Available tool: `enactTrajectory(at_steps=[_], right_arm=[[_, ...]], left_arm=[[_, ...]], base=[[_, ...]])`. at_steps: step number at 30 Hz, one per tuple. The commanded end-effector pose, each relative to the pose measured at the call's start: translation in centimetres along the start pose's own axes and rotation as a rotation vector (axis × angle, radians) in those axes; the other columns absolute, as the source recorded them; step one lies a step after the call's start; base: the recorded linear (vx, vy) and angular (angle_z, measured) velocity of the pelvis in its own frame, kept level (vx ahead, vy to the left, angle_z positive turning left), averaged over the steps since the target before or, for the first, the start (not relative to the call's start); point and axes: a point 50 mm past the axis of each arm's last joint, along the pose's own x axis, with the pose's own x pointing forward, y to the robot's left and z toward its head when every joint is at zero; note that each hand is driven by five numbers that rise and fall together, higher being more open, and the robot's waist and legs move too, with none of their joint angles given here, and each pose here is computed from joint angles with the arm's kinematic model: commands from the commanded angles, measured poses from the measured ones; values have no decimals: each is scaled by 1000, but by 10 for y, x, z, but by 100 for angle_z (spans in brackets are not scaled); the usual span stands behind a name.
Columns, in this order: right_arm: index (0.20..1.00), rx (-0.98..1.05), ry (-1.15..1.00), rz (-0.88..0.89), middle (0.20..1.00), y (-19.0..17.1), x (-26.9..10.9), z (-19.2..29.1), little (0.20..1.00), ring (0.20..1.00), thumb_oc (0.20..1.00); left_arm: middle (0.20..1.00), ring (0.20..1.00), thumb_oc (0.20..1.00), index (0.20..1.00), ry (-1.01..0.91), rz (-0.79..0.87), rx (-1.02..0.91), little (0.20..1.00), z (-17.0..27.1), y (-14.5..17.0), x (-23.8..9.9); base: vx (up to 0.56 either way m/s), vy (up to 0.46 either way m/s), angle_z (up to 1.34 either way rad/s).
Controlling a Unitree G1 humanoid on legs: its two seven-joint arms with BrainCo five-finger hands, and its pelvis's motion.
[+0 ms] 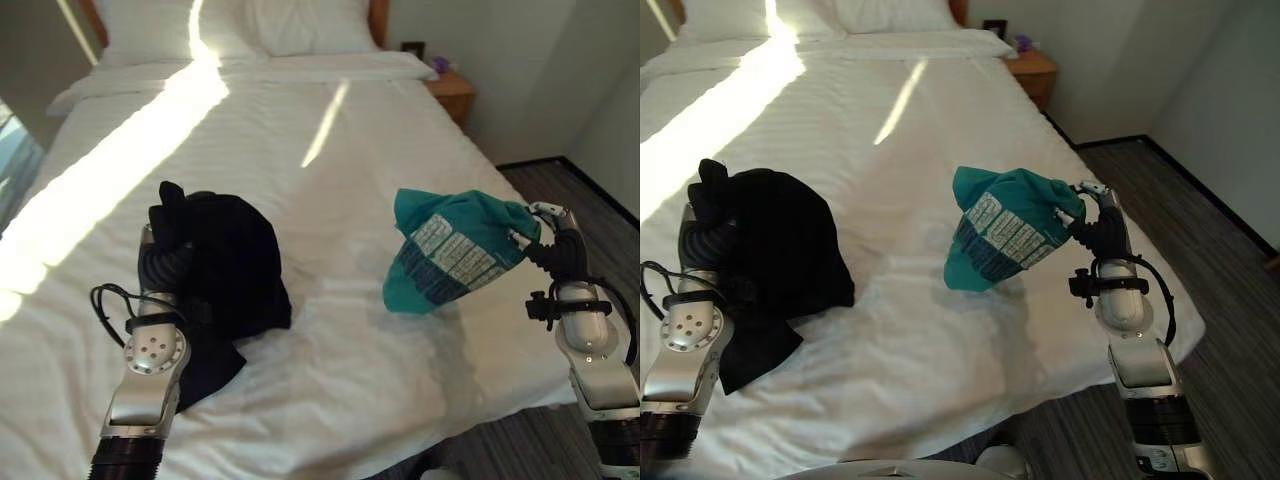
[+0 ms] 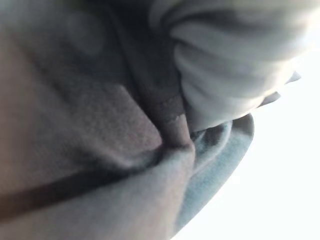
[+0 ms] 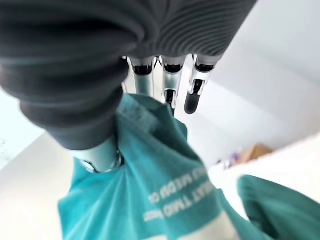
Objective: Pick up bed clothes into laundry basket.
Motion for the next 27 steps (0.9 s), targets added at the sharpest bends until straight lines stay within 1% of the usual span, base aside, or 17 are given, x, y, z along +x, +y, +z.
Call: enactTrajectory(at_steps=[1,3,5,6,8,9,10,14,15,16,18,20,21,22,24,27], right_arm=[[200,19,-270,-103,200,-26,3,49,200,200,200],[200,1,-352,-153,200,-34,-3,64,200,200,200],[200,-23,-410,-145,200,-33,-5,73,200,200,200],[200,-28,-411,-148,200,-34,-4,73,200,200,200],[200,-46,-394,-95,200,-29,0,68,200,200,200],[200,-48,-395,-98,200,-29,0,68,200,200,200],[200,-38,-357,-55,200,-25,-2,61,200,200,200],[200,-26,-287,-27,200,-13,2,47,200,200,200],[200,-37,-274,-7,200,-8,4,44,200,200,200],[200,-55,-254,-14,200,-9,-1,41,200,200,200],[200,-76,-200,-14,200,-5,-9,31,200,200,200],[200,-84,-107,5,200,0,-20,14,200,200,200],[200,-113,-40,32,200,6,-23,0,200,200,200],[200,-113,-40,33,200,7,-23,0,200,200,200],[200,-128,63,77,200,13,-29,-20,200,200,200],[200,-200,171,124,200,15,-33,-43,200,200,200]], left_arm=[[200,200,200,200,-362,-79,-49,200,66,-16,5],[200,200,200,200,-419,-123,-150,200,79,-31,-4],[200,200,200,200,-454,-172,-262,200,90,-50,-10],[200,200,200,200,-456,-171,-266,200,90,-52,-10],[200,200,200,200,-471,-213,-284,200,95,-71,-1],[200,200,200,200,-474,-213,-285,200,95,-72,-1],[200,200,200,200,-504,-261,-284,200,102,-87,5],[200,200,200,200,-541,-262,-257,200,110,-99,15],[200,200,200,200,-512,-269,-236,200,104,-102,14],[200,200,200,200,-507,-299,-287,200,106,-106,10],[200,200,200,200,-459,-319,-311,200,98,-110,3],[200,200,200,200,-360,-361,-323,200,79,-116,-6],[200,200,200,200,-245,-369,-306,200,57,-115,-16],[200,200,200,200,-244,-368,-306,200,57,-115,-17],[200,200,200,200,-118,-369,-259,200,31,-109,-28],[200,200,200,200,43,-371,-218,200,-3,-103,-40]], base=[[163,-143,-108],[204,-129,-89],[233,-107,-67],[167,-7,-98],[84,92,-160],[152,216,-179],[84,165,-164],[166,168,-159],[186,130,-247],[112,161,-288],[72,188,-207],[142,84,-157],[112,37,-139],[125,28,-168],[57,2,-141],[87,-6,-29]])
